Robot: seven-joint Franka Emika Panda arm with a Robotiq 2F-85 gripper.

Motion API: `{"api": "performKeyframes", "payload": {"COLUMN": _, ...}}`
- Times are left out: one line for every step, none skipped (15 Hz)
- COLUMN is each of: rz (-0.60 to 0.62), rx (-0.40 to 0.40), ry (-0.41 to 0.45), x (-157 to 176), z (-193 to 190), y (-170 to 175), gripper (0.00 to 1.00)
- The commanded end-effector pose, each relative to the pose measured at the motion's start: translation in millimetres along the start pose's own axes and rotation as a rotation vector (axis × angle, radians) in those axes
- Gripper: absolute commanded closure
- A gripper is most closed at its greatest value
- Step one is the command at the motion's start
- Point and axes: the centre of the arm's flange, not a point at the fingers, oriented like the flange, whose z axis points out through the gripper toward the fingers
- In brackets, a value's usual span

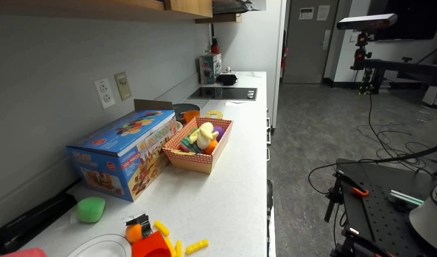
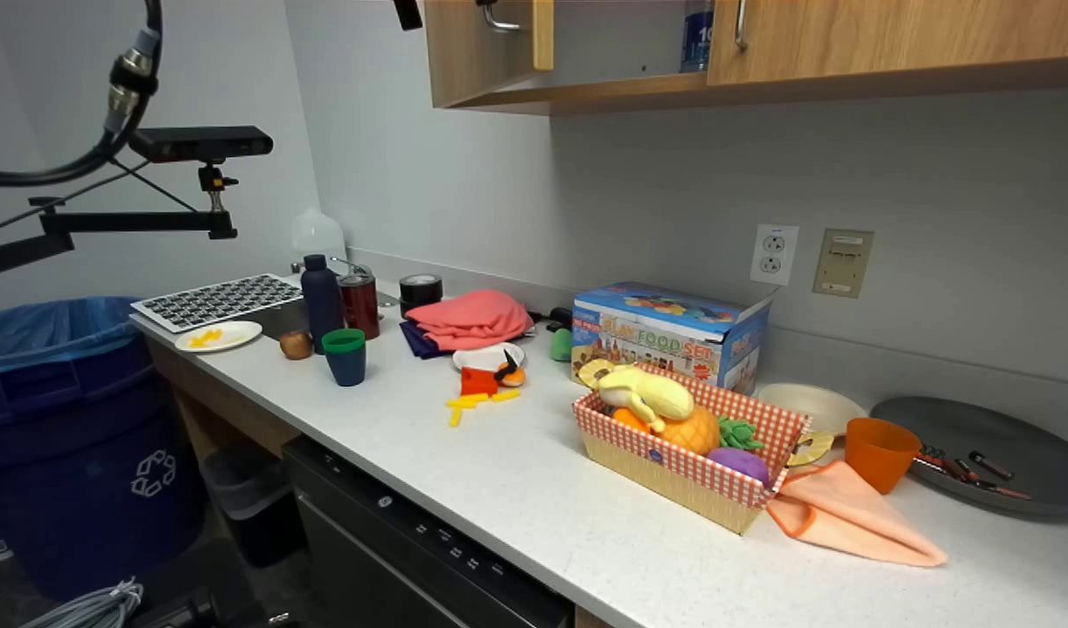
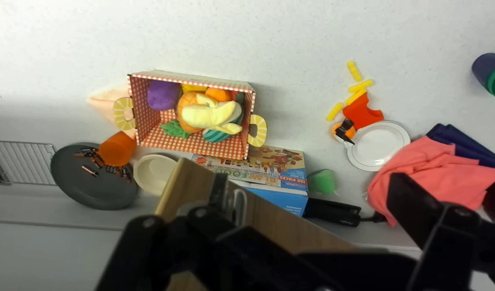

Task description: Open the left door of the top cabinet.

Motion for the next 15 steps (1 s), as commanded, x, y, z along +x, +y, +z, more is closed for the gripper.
{"api": "performKeyframes", "payload": {"rz": 0.021, "rx": -0.080, "ry": -0.032, "x": -5.9, "z": -17.0, "y": 6.0, "gripper": 0.00}}
{"api": "performKeyframes", "payload": {"rz": 0.027, "rx": -0.104, "ry": -0.047, "x": -7.4, "z": -20.8, "y": 10.4, "gripper": 0.00}}
{"api": "performKeyframes", "payload": {"rz": 0.031, "rx": -0.127, "ry": -0.063, "x": -8.9, "z": -24.5, "y": 14.7, "gripper": 0.00}}
{"api": "performKeyframes", "payload": {"rz": 0.036, "rx": -0.157, "ry": -0.074, "x": -10.0, "z": -29.1, "y": 20.4, "gripper": 0.00}}
{"api": "performKeyframes", "payload": {"rz": 0.043, "rx": -0.184, "ry": -0.076, "x": -10.1, "z": -33.9, "y": 27.1, "gripper": 0.00}}
{"api": "performKeyframes", "payload": {"rz": 0.060, "rx": -0.207, "ry": -0.057, "x": -7.5, "z": -37.6, "y": 40.3, "gripper": 0.00}}
{"api": "performKeyframes", "payload": {"rz": 0.074, "rx": -0.228, "ry": -0.033, "x": -5.6, "z": -43.0, "y": 50.7, "gripper": 0.00}}
{"api": "performKeyframes", "payload": {"rz": 0.087, "rx": -0.250, "ry": -0.019, "x": -4.7, "z": -48.1, "y": 62.3, "gripper": 0.00}}
{"api": "performKeyframes", "payload": {"rz": 0.106, "rx": -0.268, "ry": -0.015, "x": -4.8, "z": -51.9, "y": 73.4, "gripper": 0.00}}
{"api": "performKeyframes", "payload": {"rz": 0.124, "rx": -0.285, "ry": -0.014, "x": -5.5, "z": -54.8, "y": 84.0, "gripper": 0.00}}
{"api": "performKeyframes", "payload": {"rz": 0.142, "rx": -0.301, "ry": -0.012, "x": -5.9, "z": -57.4, "y": 94.9, "gripper": 0.00}}
{"api": "performKeyframes", "payload": {"rz": 0.157, "rx": -0.319, "ry": 0.000, "x": -5.1, "z": -58.3, "y": 105.1, "gripper": 0.00}}
{"api": "performKeyframes", "payload": {"rz": 0.171, "rx": -0.333, "ry": 0.013, "x": -3.7, "z": -58.6, "y": 114.3, "gripper": 0.00}}
{"api": "performKeyframes", "payload": {"rz": 0.181, "rx": -0.346, "ry": 0.050, "x": -0.7, "z": -57.3, "y": 123.4, "gripper": 0.00}}
{"api": "performKeyframes", "payload": {"rz": 0.190, "rx": -0.357, "ry": 0.098, "x": 3.5, "z": -66.8, "y": 118.6, "gripper": 0.00}}
